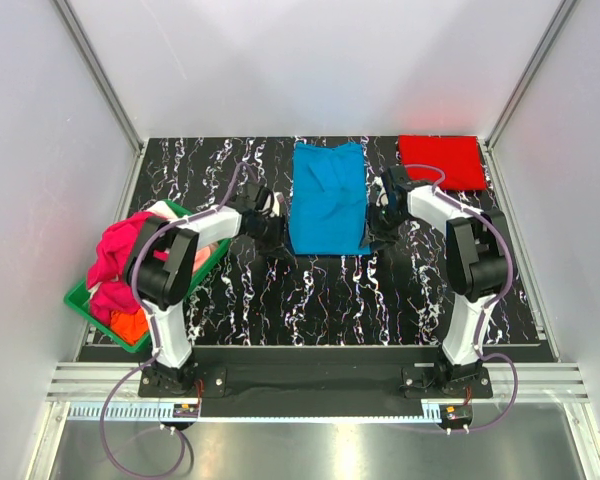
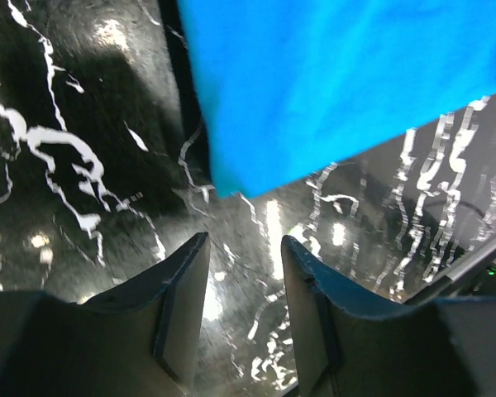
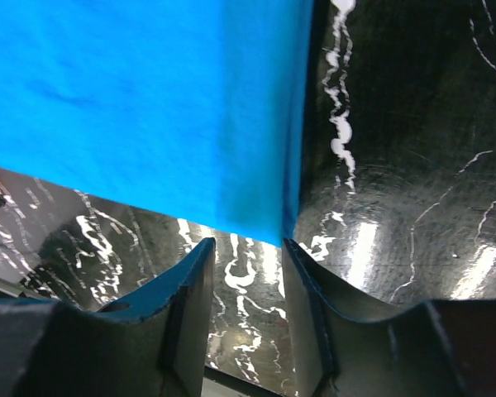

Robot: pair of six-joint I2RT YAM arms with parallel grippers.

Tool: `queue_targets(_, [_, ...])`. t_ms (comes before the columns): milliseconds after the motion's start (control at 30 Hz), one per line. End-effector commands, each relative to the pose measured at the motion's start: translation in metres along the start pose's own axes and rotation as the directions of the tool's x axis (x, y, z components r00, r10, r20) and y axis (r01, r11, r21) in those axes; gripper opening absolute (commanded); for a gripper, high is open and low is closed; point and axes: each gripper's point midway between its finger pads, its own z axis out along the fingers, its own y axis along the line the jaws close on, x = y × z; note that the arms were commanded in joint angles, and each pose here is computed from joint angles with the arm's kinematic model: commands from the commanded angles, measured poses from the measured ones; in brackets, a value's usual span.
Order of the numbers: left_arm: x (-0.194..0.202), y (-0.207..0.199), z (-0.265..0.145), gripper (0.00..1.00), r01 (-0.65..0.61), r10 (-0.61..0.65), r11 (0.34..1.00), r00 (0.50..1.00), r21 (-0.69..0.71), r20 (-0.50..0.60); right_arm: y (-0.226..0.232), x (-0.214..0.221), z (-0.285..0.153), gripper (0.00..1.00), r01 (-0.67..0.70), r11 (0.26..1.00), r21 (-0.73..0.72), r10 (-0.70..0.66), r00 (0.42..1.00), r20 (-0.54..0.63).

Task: Fold and stack the t-shirts
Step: Fold the tshirt

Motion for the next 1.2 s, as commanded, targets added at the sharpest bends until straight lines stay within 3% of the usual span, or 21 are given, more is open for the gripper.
queue_targets(0, [-0.012,0.003,0.008,0.45,-0.033,0.033,0.999,0.999,0.002,0.022,-0.008,-0.004,0.003,0.44,0.02,1.0,0.014,-0.02,1.0,0.019])
queue_targets(200, [-0.014,0.007,0.014,0.42,-0.038,0.038,0.999,0.999,-0.011,0.017,-0.016,0.001,0.011,0.4,0.025,0.999,0.03,-0.025,1.0,0.009])
queue_targets(300, [-0.016,0.006,0.016,0.35,-0.043,0.043,0.999,0.999,-0.004,0.009,-0.02,0.002,0.014,0.38,0.027,0.999,0.034,-0.027,1.0,0.003])
queue_targets(433, [-0.015,0.009,0.018,0.22,-0.056,0.056,0.998,0.998,-0.014,-0.005,-0.026,0.001,0.015,0.35,0.02,0.999,0.04,-0.021,1.0,0.003])
queue_targets(467, [-0.016,0.009,0.018,0.09,-0.056,0.056,0.998,0.998,-0.016,-0.008,-0.025,-0.001,0.016,0.31,0.022,0.999,0.035,-0.022,1.0,0.008])
queue_targets(533, [-0.016,0.009,0.018,0.0,-0.066,0.066,0.998,0.998,-0.016,-0.011,-0.025,-0.002,0.016,0.25,0.023,0.999,0.031,-0.024,1.0,0.01])
queue_targets(567, [-0.015,0.009,0.017,0.0,-0.065,0.065,0.998,0.998,-0.02,-0.017,-0.025,-0.003,0.016,0.16,0.024,0.999,0.03,-0.025,1.0,0.013])
queue_targets(700, [-0.016,0.011,0.009,0.0,-0.072,0.071,0.996,0.997,-0.05,-0.009,-0.027,-0.002,0.014,0.0,0.025,0.999,0.033,-0.025,1.0,0.015])
queue_targets(933, [-0.015,0.014,-0.01,0.0,-0.045,0.05,0.993,0.998,-0.108,0.046,-0.022,0.004,0.004,0.0,0.004,1.0,0.014,-0.005,1.0,0.027])
queue_targets(1033, [-0.021,0.003,-0.013,0.17,-0.069,0.073,0.996,0.994,-0.056,0.081,-0.02,0.005,0.002,0.0,0.004,1.0,0.007,-0.004,0.999,0.033])
queue_targets(1167, [-0.018,-0.008,-0.006,0.26,-0.108,0.105,0.994,0.992,0.032,0.064,-0.024,0.004,0.002,0.0,0.003,1.0,0.029,-0.004,0.999,0.041])
